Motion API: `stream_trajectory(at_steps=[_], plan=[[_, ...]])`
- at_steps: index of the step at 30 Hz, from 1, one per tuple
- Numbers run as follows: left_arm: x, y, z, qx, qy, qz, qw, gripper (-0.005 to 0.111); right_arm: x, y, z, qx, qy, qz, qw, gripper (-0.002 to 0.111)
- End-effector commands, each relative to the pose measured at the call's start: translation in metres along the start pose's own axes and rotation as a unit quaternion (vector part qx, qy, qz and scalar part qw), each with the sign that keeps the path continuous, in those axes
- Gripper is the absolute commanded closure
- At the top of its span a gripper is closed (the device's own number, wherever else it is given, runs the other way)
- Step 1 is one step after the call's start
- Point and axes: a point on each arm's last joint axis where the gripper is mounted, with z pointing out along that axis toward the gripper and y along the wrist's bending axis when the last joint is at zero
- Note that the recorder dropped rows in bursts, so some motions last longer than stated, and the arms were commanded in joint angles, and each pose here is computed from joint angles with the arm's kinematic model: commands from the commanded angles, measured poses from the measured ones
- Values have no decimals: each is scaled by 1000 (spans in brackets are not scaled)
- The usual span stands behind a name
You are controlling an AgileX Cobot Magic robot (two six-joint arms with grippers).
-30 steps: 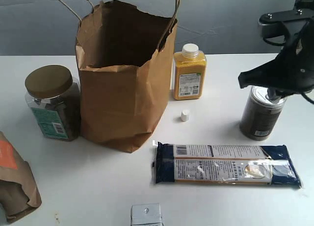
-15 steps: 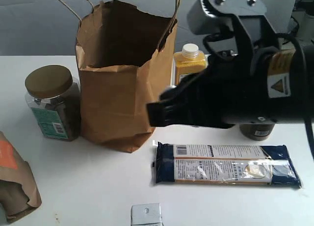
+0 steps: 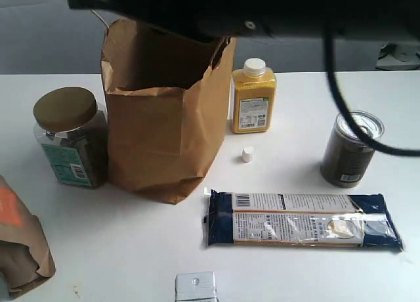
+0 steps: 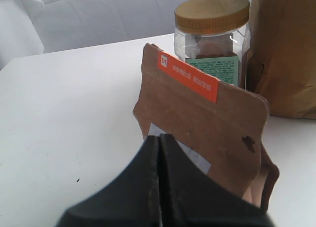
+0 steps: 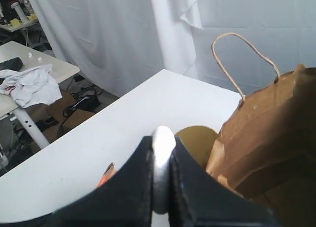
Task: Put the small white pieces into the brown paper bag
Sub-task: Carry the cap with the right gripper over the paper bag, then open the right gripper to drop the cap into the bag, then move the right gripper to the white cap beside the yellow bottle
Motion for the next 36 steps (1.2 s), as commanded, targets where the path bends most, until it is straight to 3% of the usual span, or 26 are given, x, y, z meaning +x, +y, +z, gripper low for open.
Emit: stream_trajectory(at_steps=[1,9,13,18,22,25,27,31,33,36], plan=[[0,0,0,2,-5,-5,1000,107,-13,-25,37,46,10,13,999,108],[0,0,0,2,-5,-5,1000,107,-2,-72,90,104,52,77,990,105],[0,0,0,2,-5,-5,1000,107,11,-78,102,111,73,82,988,88],[0,0,0,2,-5,-5,1000,107,21,-81,108,119,96,90,984,58],[0,0,0,2,-5,-5,1000,107,21,-81,107,123,101,103,982,51],[0,0,0,2,-5,-5,1000,107,19,-79,103,120,104,120,980,55],[0,0,0,2,-5,-5,1000,107,8,-70,90,110,94,118,982,69],[0,0,0,2,-5,-5,1000,107,-4,-30,56,74,124,10,989,94],[0,0,0,2,-5,-5,1000,107,8,-15,43,75,157,-52,983,108],[0,0,0,2,-5,-5,1000,107,40,-17,26,78,182,-51,979,108]])
